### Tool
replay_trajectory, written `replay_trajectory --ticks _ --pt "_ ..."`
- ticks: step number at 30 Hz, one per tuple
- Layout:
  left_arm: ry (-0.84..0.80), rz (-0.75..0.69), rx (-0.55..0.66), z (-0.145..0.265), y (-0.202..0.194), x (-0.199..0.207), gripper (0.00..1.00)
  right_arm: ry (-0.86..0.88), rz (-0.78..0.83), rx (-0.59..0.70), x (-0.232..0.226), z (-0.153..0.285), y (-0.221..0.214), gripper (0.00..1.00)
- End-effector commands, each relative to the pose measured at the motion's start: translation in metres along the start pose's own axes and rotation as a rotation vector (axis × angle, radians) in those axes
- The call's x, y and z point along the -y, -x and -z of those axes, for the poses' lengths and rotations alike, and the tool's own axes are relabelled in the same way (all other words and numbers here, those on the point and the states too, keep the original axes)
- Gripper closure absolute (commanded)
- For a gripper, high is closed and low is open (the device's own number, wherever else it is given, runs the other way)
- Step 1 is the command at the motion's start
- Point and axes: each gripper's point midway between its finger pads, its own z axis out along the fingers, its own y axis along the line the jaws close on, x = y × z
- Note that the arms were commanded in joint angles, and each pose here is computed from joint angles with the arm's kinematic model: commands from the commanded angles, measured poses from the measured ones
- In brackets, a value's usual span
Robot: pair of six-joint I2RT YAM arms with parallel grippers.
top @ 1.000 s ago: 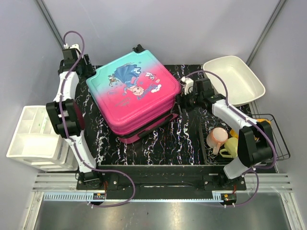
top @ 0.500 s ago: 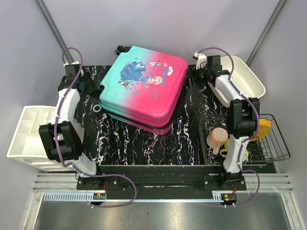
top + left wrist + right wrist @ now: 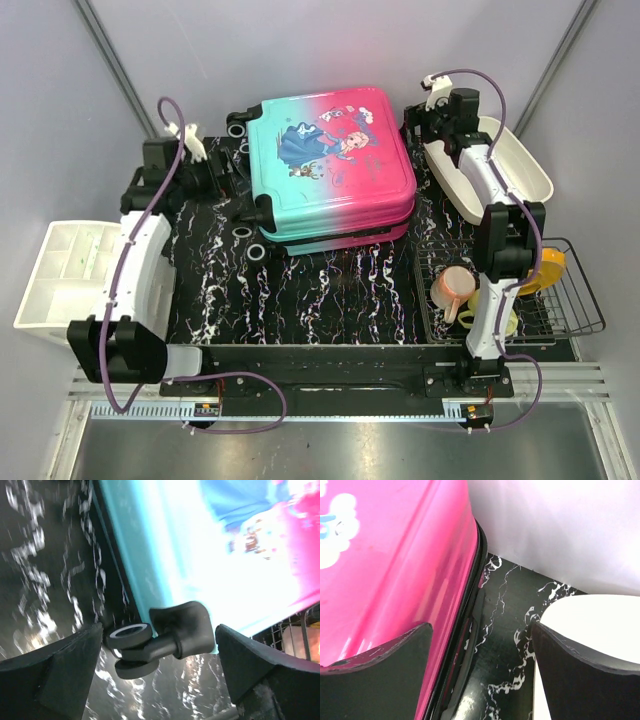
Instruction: Open, take out, and arrange the luggage
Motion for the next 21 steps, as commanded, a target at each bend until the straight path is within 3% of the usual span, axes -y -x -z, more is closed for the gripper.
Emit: replay_trajectory --ticks 1,6,12,15,21 --pt "-0.196 -0.502 0.107 0.041 0.038 0.041 0.01 0.155 0.049 0.187 -0.051 0.059 0.083 0.09" --pt "-0.344 -0.905 -0.052 0.050 -0.017 0.033 0.01 0.160 0.042 0.117 -0.062 0.097 0.058 0.07" --pt "-0.345 -1.221 -0.051 0.033 -0.020 0.017 0.01 0.049 -0.110 -0.040 -0.033 0.105 -0.009 0.09" --pt "-0.357 -1.318 -0.107 0.013 -0.028 0.007 0.01 0.027 -0.174 -0.121 -0.021 0.095 -0.041 0.13" --pt "-0.432 -1.315 -0.175 -0.030 -0.047 0.003 0.01 0.145 -0.306 -0.267 -0.042 0.076 -0.093 0.28"
